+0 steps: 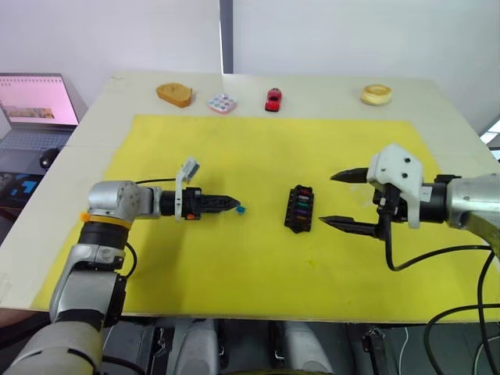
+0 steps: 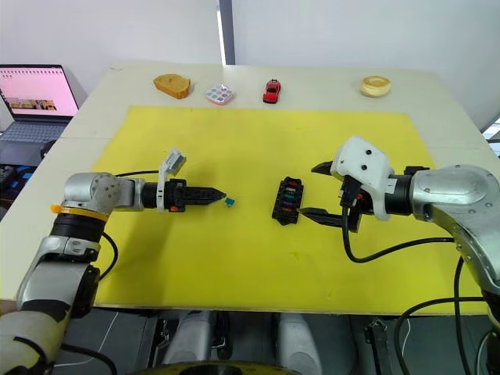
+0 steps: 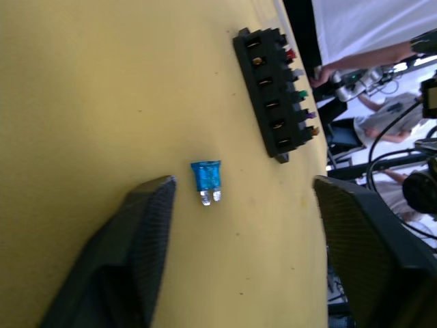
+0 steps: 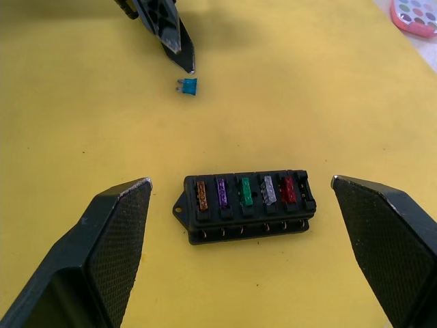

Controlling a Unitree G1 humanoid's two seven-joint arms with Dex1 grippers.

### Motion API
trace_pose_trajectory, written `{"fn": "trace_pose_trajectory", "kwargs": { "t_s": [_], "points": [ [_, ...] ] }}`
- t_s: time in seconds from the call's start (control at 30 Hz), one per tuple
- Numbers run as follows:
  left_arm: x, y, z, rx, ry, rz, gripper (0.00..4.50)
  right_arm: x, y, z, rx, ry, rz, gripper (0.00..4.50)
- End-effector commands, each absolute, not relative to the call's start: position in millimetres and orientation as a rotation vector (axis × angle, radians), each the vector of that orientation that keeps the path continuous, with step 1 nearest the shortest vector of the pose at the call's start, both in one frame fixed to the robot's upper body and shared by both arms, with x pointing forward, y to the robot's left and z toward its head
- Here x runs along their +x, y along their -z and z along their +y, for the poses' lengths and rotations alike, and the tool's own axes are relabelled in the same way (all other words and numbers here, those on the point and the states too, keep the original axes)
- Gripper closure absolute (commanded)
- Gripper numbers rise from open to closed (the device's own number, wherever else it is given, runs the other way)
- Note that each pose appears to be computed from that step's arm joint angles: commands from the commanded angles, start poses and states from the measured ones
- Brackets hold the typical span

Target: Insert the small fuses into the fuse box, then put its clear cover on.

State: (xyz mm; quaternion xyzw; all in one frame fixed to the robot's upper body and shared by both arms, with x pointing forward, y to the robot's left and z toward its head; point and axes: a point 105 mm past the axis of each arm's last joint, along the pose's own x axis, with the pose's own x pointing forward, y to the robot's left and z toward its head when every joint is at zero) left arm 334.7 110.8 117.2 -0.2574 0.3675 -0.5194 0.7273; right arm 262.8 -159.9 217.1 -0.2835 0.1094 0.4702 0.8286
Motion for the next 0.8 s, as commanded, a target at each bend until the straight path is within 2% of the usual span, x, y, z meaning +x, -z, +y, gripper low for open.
{"fn": "trace_pose_trajectory", "kwargs": {
  "t_s": [0.03, 0.2, 0.67, 0.77, 0.8],
  "points": [
    [327, -110, 103, -0.561, 1.182, 0.879, 1.71, 262, -227, -158, -0.638, -0.987, 0.189, 0.0],
    [321, -100, 95, -0.515, 1.205, 0.928, 1.71, 264, -227, -158, -0.642, -0.984, 0.188, 0.0],
    [340, -92, 86, -0.505, 1.163, 0.914, 1.71, 265, -228, -158, -0.652, -0.976, 0.187, 0.0],
    [340, -90, 88, -0.489, 1.156, 0.916, 2.51, 266, -228, -158, -0.655, -0.975, 0.186, 0.0],
    [340, -89, 89, -0.482, 1.161, 0.918, 3.02, 266, -228, -158, -0.656, -0.975, 0.185, 0.0]
  ]
}}
